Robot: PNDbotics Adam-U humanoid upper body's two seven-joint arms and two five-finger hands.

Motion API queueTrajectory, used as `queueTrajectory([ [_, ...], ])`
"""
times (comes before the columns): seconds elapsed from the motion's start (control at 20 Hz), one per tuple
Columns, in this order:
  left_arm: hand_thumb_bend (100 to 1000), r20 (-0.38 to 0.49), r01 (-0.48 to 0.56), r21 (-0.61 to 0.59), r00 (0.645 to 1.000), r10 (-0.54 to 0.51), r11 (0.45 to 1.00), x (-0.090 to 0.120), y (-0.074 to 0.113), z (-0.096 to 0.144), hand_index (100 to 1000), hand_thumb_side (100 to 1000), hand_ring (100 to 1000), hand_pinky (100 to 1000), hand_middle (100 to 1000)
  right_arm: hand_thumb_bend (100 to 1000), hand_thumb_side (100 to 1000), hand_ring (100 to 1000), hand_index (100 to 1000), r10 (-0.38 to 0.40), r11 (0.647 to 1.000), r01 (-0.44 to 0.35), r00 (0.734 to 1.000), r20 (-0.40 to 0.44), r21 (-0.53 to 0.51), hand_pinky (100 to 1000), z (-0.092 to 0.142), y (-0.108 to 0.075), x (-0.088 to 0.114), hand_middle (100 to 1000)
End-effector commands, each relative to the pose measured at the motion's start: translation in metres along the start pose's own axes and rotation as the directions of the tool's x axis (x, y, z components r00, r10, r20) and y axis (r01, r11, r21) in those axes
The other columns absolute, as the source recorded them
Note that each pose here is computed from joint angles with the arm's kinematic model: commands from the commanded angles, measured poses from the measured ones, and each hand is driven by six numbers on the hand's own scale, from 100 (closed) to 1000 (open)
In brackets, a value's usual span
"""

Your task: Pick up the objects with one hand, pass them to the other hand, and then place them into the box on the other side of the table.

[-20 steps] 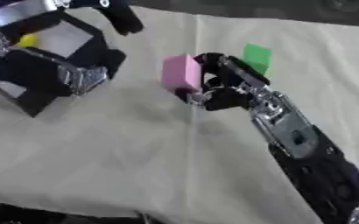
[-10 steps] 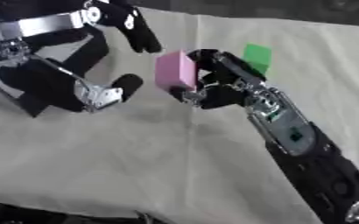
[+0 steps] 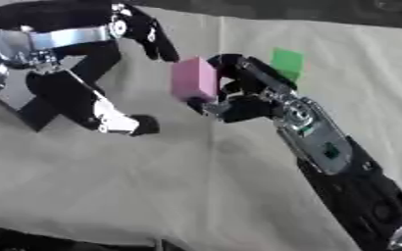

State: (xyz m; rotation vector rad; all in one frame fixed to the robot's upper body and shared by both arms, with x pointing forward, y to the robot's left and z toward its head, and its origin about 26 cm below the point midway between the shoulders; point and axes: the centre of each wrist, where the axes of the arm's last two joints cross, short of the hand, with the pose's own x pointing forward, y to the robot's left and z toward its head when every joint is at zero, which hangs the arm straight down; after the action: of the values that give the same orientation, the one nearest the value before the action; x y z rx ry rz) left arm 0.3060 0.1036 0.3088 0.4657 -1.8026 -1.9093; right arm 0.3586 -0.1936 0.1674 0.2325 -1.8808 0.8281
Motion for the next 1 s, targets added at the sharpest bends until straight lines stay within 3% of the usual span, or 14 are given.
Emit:
queueTrajectory([
  [0.05,662,-0.03,0.079,0.046,0.997,-0.078,0.996,0.003,0.005,-0.001,816,340,766,876,718,366,100,742,450,0.03,1.0,-0.03,0.999,0.038,0.003,316,-0.003,-0.003,0.012,325],
  [0.3,653,-0.07,0.107,0.063,0.992,-0.103,0.992,-0.001,0.001,-0.008,815,343,765,876,716,361,100,745,449,0.033,0.999,-0.033,0.998,0.051,0.012,317,-0.003,-0.002,0.012,325],
  [0.5,613,-0.106,0.073,0.026,0.992,-0.07,0.997,-0.012,-0.005,-0.02,823,403,767,878,722,353,100,745,448,0.024,1.0,-0.025,0.998,0.064,0.014,317,-0.004,0.0,0.008,324],
  [0.8,541,-0.141,0.017,0.019,0.99,-0.014,1.0,-0.021,-0.01,-0.03,801,405,747,863,696,341,100,746,449,0.017,0.999,-0.02,0.995,0.101,0.03,319,-0.006,0.002,0.006,348],
  [1.0,555,-0.158,-0.013,0.013,0.987,0.015,1.0,-0.026,-0.017,-0.037,793,412,745,857,690,362,100,743,445,0.028,0.998,-0.034,0.993,0.118,0.046,313,-0.006,0.005,0.009,350],
])
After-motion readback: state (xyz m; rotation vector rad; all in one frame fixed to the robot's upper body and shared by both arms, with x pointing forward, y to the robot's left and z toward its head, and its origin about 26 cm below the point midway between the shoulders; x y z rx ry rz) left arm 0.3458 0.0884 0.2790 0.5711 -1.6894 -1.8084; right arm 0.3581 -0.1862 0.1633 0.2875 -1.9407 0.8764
